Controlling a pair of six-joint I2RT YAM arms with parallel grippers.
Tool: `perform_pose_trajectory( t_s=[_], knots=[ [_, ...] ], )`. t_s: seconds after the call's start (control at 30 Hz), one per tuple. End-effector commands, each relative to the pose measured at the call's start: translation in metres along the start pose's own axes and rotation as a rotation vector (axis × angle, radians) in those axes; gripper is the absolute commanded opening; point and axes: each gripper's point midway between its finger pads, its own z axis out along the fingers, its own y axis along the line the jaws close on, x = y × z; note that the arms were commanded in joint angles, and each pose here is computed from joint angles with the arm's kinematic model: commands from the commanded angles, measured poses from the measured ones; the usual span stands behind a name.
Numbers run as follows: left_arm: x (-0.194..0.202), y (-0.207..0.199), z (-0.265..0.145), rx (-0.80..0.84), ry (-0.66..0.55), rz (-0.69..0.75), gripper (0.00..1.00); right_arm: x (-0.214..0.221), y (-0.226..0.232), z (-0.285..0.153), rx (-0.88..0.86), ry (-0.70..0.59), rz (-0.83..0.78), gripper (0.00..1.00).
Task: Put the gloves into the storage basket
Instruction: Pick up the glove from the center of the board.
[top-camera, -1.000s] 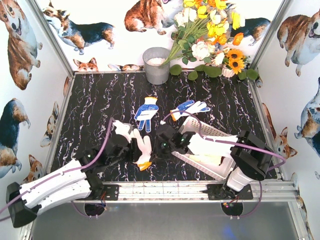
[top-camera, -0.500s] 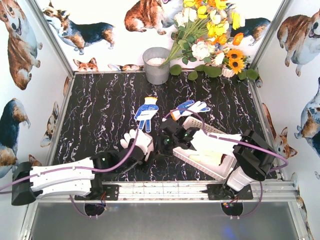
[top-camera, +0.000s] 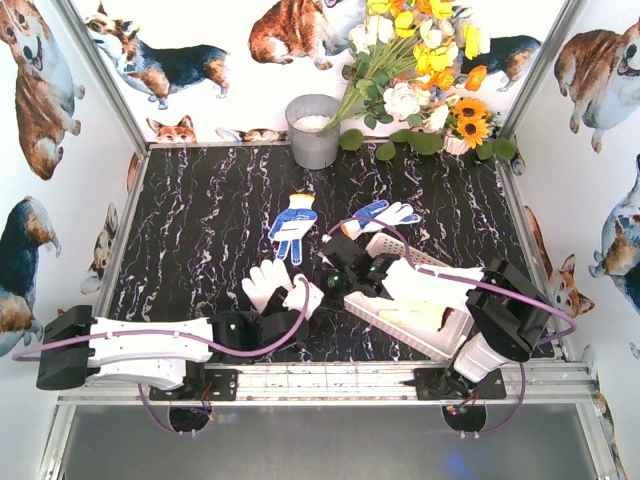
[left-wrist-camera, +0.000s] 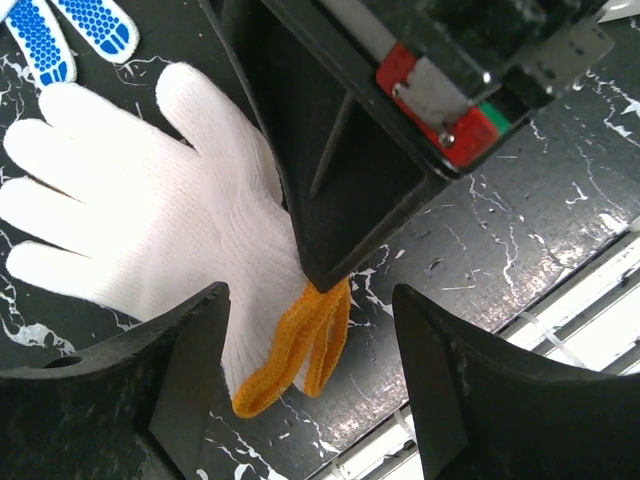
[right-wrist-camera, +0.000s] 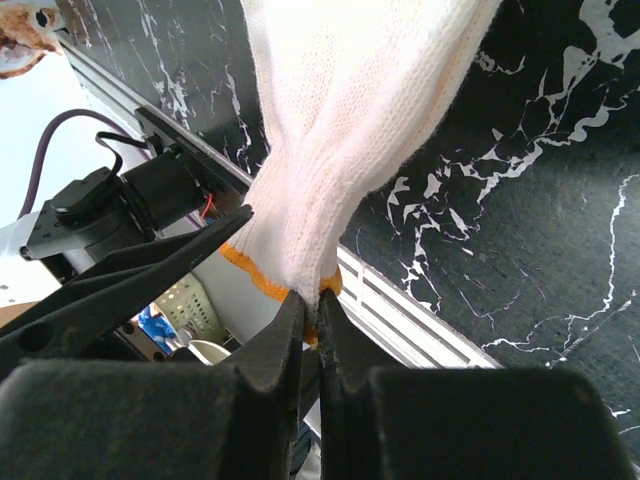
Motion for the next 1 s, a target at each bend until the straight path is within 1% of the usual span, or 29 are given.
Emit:
perform_pose_trajectory(
  t_s=[0.0,0.07,0.33,0.7,0.73,0.77,0.9,0.97],
  knots=[
    [-0.009,0.0,0.001,-0.054,-0.036,0.012,0.59,-0.013,0.04,-0.011,-0.127,-0.03,-0.04,0.0],
    [-0.007,0.001,0.002,-0.089,-0.032,0.017,0.57,-0.014,0.042,-0.012,-0.138,-0.032,-0.036,0.0],
    [0.005,0.011,0.004,-0.266,-0.004,0.011,0.41,-0.016,0.044,-0.014,-0.161,-0.036,-0.022,0.0],
    [0.024,0.002,0.005,-0.353,0.033,0.07,0.37,-0.019,0.043,-0.017,-0.174,-0.045,-0.008,0.0],
    [0.026,0.002,0.005,-0.358,0.035,0.076,0.35,-0.019,0.043,-0.017,-0.174,-0.046,-0.008,0.0],
    [0.017,-0.005,0.004,-0.349,0.02,0.055,0.31,-0.02,0.043,-0.018,-0.175,-0.048,-0.007,0.0],
    [0.012,-0.003,0.001,-0.365,0.008,0.011,0.1,-0.021,0.043,-0.019,-0.175,-0.059,-0.007,0.0],
    [0.006,-0.005,-0.003,-0.348,-0.01,-0.032,0.01,-0.023,0.043,-0.022,-0.174,-0.075,-0.007,0.0]
  ],
)
